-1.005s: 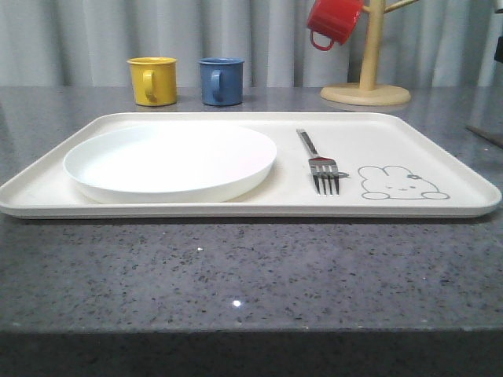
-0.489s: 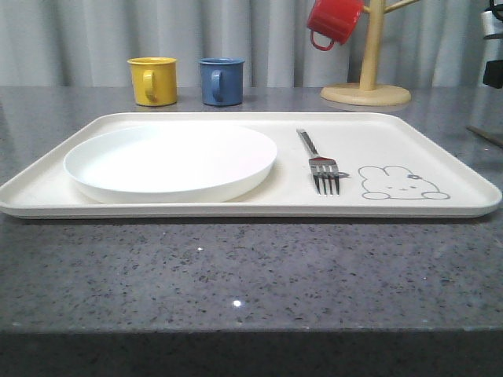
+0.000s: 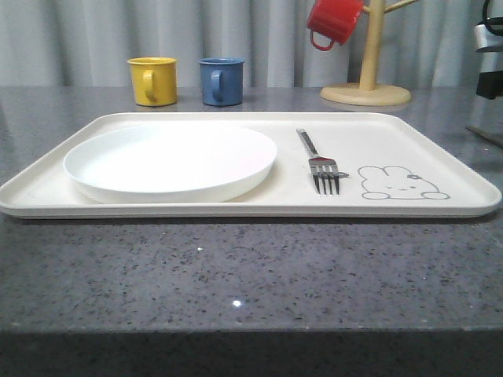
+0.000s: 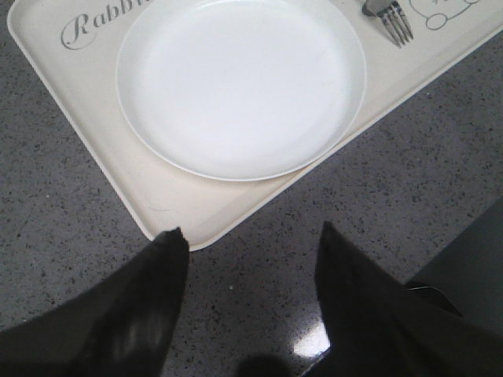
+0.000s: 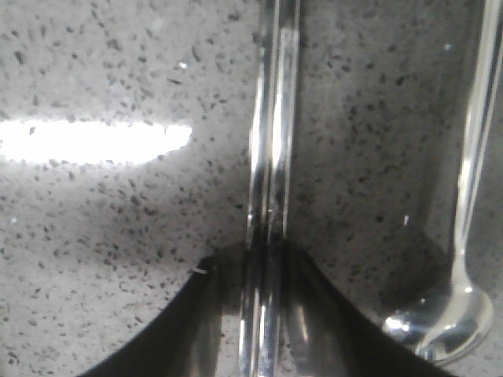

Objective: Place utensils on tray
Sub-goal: 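Carry the chopsticks onto the tray beside the fork and release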

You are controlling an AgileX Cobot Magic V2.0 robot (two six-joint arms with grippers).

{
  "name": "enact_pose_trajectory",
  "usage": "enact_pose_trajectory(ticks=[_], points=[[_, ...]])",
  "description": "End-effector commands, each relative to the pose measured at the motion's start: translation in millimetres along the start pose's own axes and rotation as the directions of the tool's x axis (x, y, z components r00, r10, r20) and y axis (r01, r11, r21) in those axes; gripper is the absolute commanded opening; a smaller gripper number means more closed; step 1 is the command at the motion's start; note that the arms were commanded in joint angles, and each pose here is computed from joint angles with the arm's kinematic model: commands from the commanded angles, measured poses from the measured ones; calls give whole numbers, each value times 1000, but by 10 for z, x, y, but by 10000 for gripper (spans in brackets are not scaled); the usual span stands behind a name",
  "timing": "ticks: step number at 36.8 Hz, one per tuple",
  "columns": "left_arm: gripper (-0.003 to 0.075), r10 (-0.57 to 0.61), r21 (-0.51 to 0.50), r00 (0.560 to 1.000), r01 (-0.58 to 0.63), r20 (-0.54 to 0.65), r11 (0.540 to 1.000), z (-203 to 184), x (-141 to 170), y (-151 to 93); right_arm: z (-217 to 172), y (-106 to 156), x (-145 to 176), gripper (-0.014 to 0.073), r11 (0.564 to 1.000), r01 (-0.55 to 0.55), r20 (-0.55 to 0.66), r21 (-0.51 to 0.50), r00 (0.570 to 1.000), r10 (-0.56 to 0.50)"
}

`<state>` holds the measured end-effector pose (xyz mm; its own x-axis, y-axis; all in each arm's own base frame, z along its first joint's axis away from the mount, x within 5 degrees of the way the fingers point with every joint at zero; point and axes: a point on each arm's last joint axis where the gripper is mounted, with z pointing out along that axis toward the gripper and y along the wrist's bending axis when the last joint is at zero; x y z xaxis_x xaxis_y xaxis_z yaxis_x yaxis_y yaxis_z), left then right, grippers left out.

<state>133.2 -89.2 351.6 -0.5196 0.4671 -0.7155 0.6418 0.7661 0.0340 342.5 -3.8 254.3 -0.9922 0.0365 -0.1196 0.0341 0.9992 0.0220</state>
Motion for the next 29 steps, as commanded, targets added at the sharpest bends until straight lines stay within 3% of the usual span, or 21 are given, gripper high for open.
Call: enact_pose_trajectory(ticks=[1, 8, 16, 29], points=[[370, -8, -3, 996, 9, 92, 1000, -67, -113, -6, -145, -7, -10, 153, 1000, 7, 48, -12, 999, -6], [370, -8, -3, 996, 9, 92, 1000, -67, -113, -6, -145, -7, -7, -6, 1000, 7, 46, -12, 999, -6], [370, -8, -3, 996, 9, 92, 1000, -67, -113, -6, -287, 102, 27, -22, 999, 28, 6, -36, 1000, -28], [369, -8, -3, 996, 9, 92, 1000, -67, -113, -6, -691, 933, 155, -22, 954, 185, 107, -236, 981, -163]])
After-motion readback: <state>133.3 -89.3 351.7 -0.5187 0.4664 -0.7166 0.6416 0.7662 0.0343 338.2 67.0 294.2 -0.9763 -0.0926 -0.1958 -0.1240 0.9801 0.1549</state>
